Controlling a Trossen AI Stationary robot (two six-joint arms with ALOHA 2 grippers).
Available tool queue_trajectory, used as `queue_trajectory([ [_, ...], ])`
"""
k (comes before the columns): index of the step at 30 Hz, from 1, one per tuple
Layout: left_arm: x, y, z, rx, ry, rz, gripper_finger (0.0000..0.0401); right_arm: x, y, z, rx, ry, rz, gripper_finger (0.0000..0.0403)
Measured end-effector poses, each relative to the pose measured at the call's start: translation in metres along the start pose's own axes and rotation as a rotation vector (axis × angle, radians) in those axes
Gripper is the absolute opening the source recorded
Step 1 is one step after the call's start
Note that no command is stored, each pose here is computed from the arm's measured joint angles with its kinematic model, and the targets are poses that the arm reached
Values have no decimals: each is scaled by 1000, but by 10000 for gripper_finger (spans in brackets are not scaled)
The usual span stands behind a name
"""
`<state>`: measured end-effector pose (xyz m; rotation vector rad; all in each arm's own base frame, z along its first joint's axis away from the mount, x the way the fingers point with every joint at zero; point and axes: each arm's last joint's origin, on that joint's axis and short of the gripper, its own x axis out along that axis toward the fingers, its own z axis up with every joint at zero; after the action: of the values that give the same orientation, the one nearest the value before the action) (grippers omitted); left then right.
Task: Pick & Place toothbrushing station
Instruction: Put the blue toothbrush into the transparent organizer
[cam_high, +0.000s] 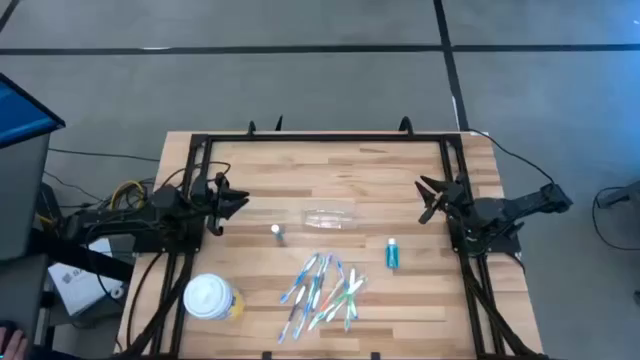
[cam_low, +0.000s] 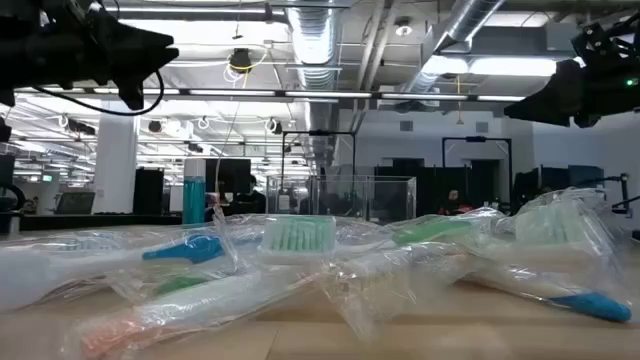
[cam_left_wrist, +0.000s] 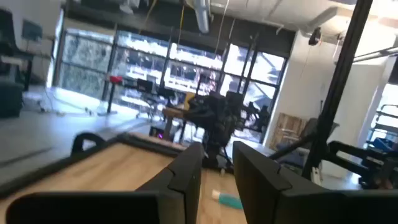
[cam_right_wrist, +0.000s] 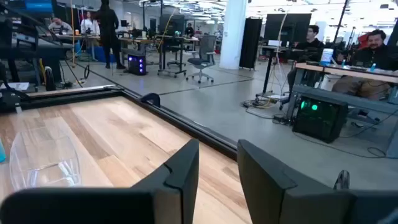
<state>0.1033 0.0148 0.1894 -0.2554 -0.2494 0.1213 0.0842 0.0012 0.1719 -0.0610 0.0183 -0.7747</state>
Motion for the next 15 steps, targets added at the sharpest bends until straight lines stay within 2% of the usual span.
queue_trajectory([
  [5, 4, 2, -6, 2, 52, 28, 85, 0, 0, 0, 1, 1, 0, 101],
  [15, 12, 3, -8, -3, 58, 37, 85, 0, 0, 0, -1, 2, 0, 101],
])
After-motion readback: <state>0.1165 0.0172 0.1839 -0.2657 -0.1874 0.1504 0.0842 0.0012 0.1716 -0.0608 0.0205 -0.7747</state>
